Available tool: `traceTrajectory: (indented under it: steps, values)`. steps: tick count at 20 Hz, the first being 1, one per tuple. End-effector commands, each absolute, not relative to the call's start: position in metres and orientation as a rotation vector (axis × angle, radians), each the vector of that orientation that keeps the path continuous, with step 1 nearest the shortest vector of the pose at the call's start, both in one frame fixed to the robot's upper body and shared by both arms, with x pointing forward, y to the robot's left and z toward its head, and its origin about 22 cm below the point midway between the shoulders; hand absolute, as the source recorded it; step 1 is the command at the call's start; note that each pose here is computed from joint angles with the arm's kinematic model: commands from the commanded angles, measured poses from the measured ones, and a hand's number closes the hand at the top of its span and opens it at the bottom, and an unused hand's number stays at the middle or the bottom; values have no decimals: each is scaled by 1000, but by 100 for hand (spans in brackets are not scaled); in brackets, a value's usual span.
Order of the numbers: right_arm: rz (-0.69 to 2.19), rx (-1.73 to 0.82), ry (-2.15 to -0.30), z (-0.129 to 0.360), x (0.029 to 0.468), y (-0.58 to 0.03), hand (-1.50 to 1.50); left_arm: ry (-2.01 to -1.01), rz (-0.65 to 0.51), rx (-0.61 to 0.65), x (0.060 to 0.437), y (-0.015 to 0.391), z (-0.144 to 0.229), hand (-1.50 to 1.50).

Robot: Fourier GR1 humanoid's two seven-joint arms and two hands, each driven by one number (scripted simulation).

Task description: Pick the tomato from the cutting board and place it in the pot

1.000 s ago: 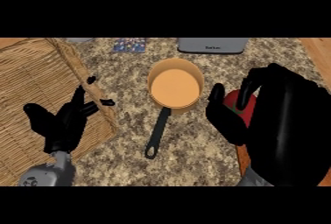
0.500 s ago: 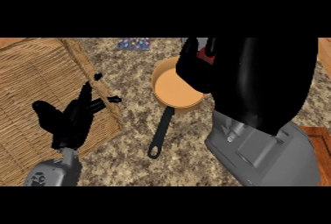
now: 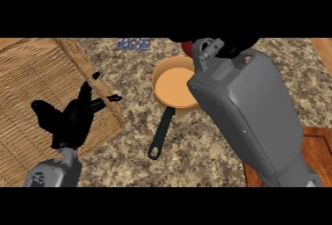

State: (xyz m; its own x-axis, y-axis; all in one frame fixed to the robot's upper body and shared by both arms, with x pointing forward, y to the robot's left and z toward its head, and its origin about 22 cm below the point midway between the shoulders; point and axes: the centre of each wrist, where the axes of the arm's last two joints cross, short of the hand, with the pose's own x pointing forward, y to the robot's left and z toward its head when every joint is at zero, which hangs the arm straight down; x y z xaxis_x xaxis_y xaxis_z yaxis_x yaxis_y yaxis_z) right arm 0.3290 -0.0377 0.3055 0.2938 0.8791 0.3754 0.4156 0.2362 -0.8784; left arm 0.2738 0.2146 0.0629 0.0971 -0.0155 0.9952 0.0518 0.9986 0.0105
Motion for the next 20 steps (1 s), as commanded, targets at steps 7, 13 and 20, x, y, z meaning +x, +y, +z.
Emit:
traceTrajectory:
  steps: [7,13,20]
  values:
    - [224,-1113,-1074,270,381,-55,-150,-1479,-56,-22,272,207,59,0]
    - [94,-947,-1133,251,389,-62,-150,-1482,-65,-16,267,216,64,0]
    - [-214,-1017,-1491,262,377,-62,-150,-1465,-36,-7,272,219,65,0]
